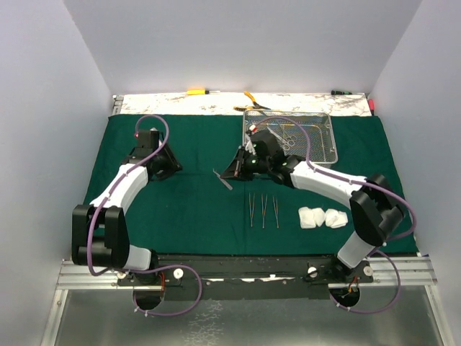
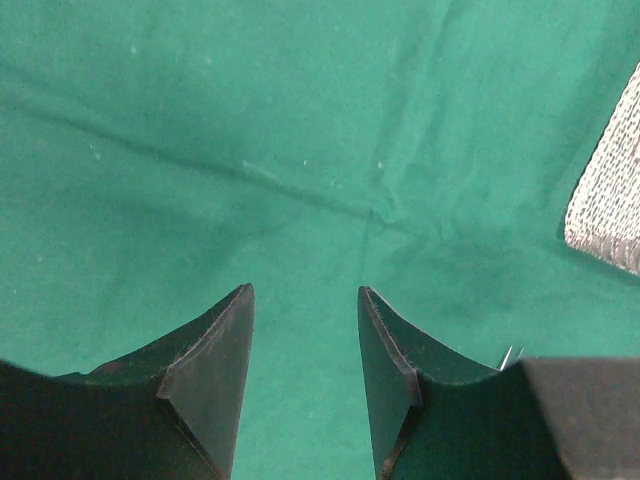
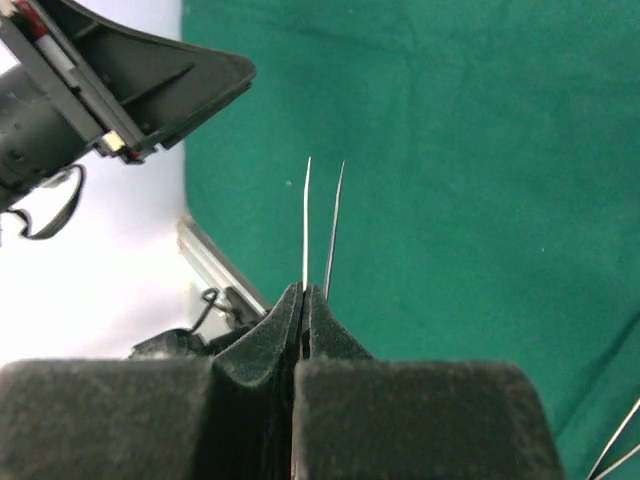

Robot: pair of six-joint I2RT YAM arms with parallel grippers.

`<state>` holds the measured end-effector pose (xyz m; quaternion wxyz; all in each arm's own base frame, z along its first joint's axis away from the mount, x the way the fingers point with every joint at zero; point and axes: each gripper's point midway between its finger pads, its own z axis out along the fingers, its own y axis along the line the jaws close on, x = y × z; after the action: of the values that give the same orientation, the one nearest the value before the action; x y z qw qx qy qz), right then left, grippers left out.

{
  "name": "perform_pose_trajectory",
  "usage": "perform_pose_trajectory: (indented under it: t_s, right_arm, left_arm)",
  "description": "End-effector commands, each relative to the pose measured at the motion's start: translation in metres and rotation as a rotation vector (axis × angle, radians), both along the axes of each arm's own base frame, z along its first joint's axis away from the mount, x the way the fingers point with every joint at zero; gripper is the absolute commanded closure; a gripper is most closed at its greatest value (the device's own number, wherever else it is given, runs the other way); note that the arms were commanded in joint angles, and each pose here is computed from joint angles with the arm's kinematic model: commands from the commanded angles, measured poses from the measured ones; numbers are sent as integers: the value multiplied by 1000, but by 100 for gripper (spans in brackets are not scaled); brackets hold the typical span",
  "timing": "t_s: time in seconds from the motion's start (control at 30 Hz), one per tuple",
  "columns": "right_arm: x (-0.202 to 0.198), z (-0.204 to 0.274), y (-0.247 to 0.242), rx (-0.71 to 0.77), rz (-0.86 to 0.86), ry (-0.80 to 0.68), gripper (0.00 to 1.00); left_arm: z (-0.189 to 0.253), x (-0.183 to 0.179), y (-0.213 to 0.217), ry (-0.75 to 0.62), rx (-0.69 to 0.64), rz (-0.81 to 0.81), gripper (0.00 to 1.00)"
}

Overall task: Open and lay out the surgical kit
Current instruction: Place the medical item in the surgical kit.

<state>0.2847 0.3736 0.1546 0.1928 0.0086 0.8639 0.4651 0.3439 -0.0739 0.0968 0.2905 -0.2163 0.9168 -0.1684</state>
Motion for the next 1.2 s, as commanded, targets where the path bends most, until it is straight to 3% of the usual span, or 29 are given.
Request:
perform_pose_trajectory:
  t_s: [0.0, 0.23, 0.7, 1.17]
  right_arm:
    - [-3, -15, -11, -282, -147, -120, 99]
    - [-21, -49, -28, -551, -294, -213, 99]
    - [-62, -97, -53, -835, -409, -391, 99]
    - [-65, -130, -59, -943, -409, -420, 99]
  left_arm:
    - [7, -14, -7, -21, -35, -31, 52]
    - [19, -23, -3, -79, -10, -49, 52]
    - [45, -57, -3, -219, -14, -77, 52]
    - [58, -67, 4, -293, -5, -38, 52]
